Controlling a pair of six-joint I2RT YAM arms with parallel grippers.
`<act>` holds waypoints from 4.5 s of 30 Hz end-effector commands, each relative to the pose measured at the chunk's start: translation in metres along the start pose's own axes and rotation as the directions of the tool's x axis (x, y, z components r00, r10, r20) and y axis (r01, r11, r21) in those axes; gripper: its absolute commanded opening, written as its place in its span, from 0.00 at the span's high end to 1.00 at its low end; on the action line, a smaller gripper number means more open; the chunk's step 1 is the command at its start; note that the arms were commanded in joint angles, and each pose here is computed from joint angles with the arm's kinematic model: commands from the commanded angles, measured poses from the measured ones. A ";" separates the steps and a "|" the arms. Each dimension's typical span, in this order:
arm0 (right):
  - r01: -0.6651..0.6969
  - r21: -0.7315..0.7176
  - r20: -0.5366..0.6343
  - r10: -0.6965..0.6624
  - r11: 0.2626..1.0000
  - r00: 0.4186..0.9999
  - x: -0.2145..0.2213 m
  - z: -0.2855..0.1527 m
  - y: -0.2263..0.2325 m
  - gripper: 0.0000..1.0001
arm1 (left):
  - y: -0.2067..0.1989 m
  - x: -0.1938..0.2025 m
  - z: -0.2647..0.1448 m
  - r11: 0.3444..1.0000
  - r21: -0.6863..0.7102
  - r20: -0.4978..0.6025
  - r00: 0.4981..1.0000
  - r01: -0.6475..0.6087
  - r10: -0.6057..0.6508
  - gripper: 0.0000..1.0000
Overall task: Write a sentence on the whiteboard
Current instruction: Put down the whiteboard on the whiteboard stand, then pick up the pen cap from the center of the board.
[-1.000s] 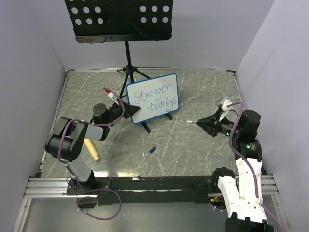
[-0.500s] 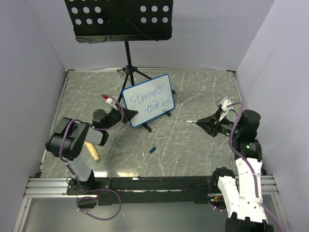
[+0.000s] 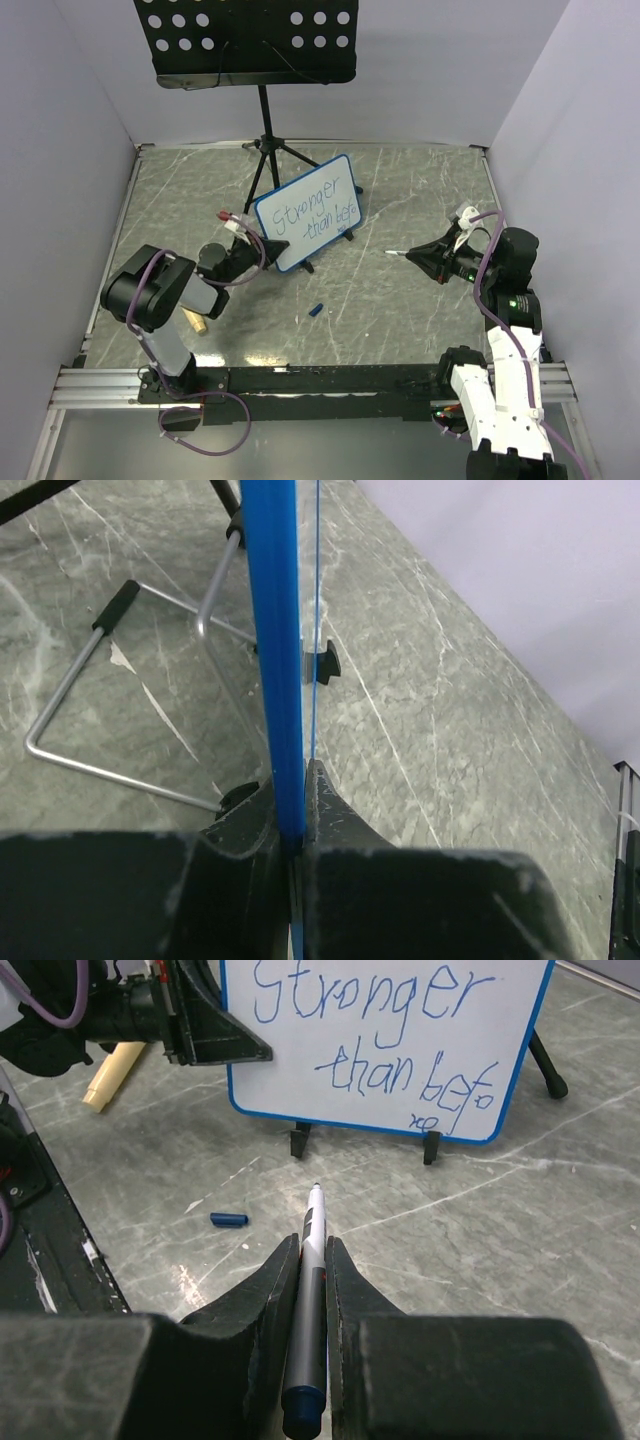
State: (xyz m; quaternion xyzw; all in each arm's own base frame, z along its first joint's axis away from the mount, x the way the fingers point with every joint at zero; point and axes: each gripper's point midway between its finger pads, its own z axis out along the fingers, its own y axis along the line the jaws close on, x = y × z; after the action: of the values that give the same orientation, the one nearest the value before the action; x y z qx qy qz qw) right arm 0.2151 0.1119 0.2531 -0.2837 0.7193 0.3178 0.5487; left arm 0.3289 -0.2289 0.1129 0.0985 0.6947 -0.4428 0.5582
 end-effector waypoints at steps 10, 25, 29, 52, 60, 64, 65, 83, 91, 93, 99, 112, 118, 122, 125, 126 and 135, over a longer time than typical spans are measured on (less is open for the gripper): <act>0.038 -0.014 0.034 -0.038 0.999 0.999 -0.011 0.000 0.002 1.00 | -0.038 -0.044 -0.013 0.977 0.111 0.269 0.952 -0.182 0.147 0.66; 0.047 -0.023 0.039 -0.046 0.999 0.998 -0.013 -0.001 0.006 1.00 | -0.050 -0.069 -0.029 0.980 0.079 0.323 0.935 -0.180 0.146 0.01; 0.048 -0.027 0.043 -0.047 0.998 0.998 -0.014 -0.001 0.006 1.00 | -0.048 -0.060 -0.037 0.988 0.048 0.256 0.958 -0.144 0.127 0.03; 0.057 -0.059 0.059 -0.053 0.997 0.997 -0.017 0.001 0.011 1.00 | -0.060 -0.018 -0.119 0.936 -0.234 0.057 0.965 0.262 -0.256 0.03; 0.074 -0.053 0.065 -0.070 0.996 0.995 -0.018 -0.001 0.012 1.00 | -0.135 0.015 -0.111 0.982 -0.188 -0.393 0.916 0.001 -0.076 0.01; 0.083 -0.045 0.056 -0.080 0.996 0.995 -0.015 -0.002 0.013 1.00 | -0.158 0.061 -0.095 0.968 -0.161 -0.607 0.793 -0.194 0.057 0.03; 0.079 -0.045 0.051 -0.077 0.996 0.996 -0.014 -0.003 0.013 1.00 | -0.169 0.056 -0.083 0.965 -0.135 -0.614 0.784 -0.225 0.097 0.03; 0.080 -0.017 0.036 -0.079 0.997 0.996 -0.006 -0.002 0.005 1.00 | -0.122 0.138 -0.019 0.877 -0.210 -0.780 0.615 -0.431 0.115 0.27; 0.077 -0.013 0.032 -0.077 0.997 0.997 -0.003 -0.001 0.003 1.00 | -0.107 0.142 -0.012 0.890 -0.207 -0.806 0.587 -0.406 0.080 0.42; 0.076 -0.012 0.031 -0.075 0.997 0.997 -0.003 -0.001 0.003 1.00 | -0.108 0.150 -0.018 0.901 -0.194 -0.830 0.554 -0.388 0.060 0.50; 0.072 -0.013 0.029 -0.071 0.997 0.997 -0.002 0.000 0.002 1.00 | -0.110 0.160 -0.037 0.918 -0.197 -0.851 0.525 -0.343 0.014 0.52; 0.066 -0.023 0.026 -0.065 0.998 0.998 0.000 0.000 0.004 1.00 | -0.084 0.172 -0.051 0.879 -0.241 -0.875 0.484 -0.412 -0.013 0.77; 0.043 -0.058 0.011 -0.042 0.997 0.999 0.003 0.001 0.007 1.00 | -0.089 0.169 -0.047 0.896 -0.188 -0.863 0.503 -0.402 0.044 0.92; -0.055 -0.127 -0.071 0.046 0.990 0.996 0.019 0.003 0.011 1.00 | -0.096 0.158 -0.038 0.913 -0.117 -0.815 0.563 -0.390 0.136 0.93; -0.143 -0.196 -0.128 0.119 0.970 0.985 0.031 0.006 0.016 1.00 | -0.108 0.145 -0.024 0.928 -0.060 -0.725 0.655 -0.368 0.213 0.94; -0.154 -0.216 -0.140 0.126 0.964 0.982 0.034 0.008 0.015 1.00 | -0.113 0.141 -0.021 0.932 -0.031 -0.697 0.676 -0.361 0.239 0.94; -0.400 -0.366 -0.292 0.305 0.840 0.906 0.046 0.031 0.012 1.00 | -0.162 0.099 0.011 0.922 0.110 -0.431 0.818 -0.370 0.380 0.96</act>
State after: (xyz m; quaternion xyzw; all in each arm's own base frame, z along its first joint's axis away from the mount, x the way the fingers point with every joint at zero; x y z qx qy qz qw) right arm 0.2181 0.1269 0.1883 -0.2553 0.7643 0.4902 0.3321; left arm 0.1870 -0.3308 0.0507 0.3281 0.8353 -0.2401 0.3701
